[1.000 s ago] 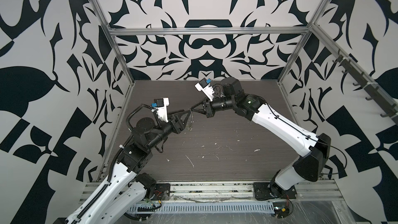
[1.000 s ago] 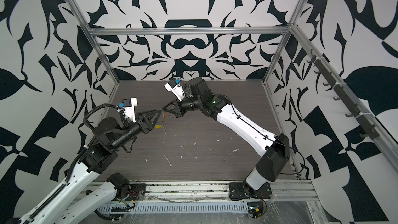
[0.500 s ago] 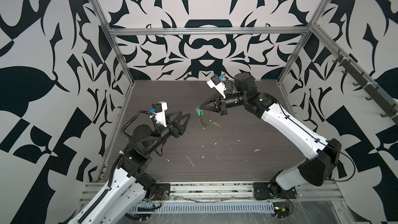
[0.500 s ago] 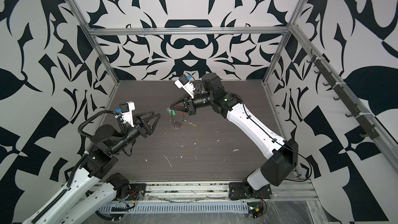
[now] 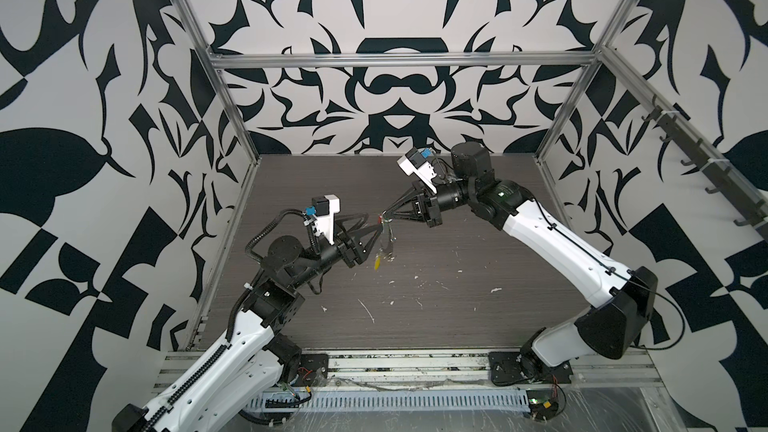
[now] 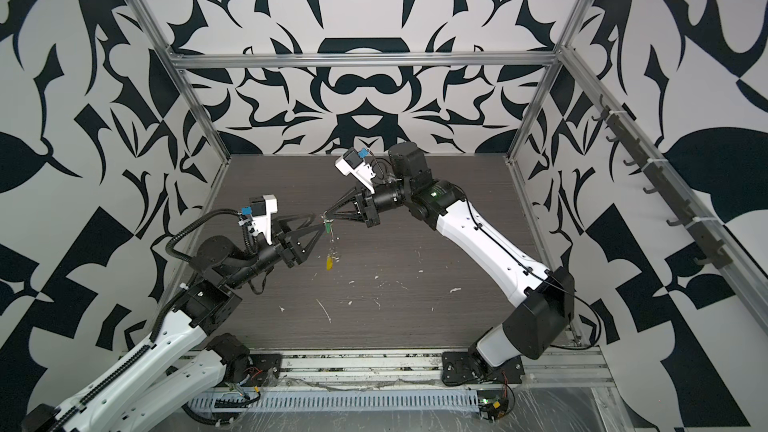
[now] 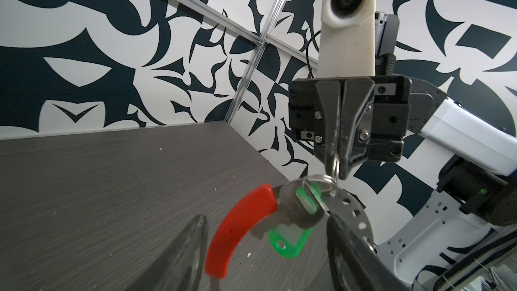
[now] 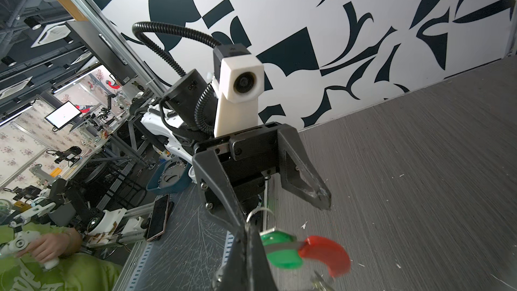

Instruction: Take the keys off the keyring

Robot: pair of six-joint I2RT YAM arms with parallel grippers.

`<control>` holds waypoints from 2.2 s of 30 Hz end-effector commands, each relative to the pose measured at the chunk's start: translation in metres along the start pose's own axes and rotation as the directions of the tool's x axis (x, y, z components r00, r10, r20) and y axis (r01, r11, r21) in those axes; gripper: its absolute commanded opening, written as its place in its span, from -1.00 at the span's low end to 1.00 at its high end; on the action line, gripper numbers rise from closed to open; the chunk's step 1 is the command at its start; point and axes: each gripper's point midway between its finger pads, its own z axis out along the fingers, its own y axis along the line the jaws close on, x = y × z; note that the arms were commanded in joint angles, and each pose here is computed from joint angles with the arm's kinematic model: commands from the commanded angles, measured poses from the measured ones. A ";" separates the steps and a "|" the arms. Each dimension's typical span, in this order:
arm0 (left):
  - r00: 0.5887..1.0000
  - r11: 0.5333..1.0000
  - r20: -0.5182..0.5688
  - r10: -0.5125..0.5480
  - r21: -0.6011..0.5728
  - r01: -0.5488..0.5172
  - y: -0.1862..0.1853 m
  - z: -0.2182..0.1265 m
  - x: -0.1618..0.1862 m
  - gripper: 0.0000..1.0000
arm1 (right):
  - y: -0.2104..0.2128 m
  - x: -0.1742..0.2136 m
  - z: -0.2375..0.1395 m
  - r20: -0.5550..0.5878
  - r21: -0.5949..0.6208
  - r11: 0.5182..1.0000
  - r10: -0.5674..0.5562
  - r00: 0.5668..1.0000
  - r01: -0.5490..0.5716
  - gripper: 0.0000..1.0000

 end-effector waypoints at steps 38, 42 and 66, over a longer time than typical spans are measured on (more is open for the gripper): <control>0.998 0.991 0.056 0.030 0.129 -0.037 -0.024 0.008 -0.018 -0.48 | 0.031 -0.014 -0.001 0.048 -0.054 0.997 -0.059 0.997 0.061 -1.00; 0.998 0.991 0.062 0.027 0.128 -0.034 -0.024 0.006 -0.019 -0.72 | 0.028 -0.015 -0.001 0.052 -0.041 0.998 -0.054 0.997 0.057 -1.00; 0.996 0.998 0.058 -0.062 -0.018 0.063 -0.002 -0.015 -0.005 -1.00 | -0.024 -0.025 -0.004 0.269 0.137 0.980 0.103 0.958 -0.144 -1.00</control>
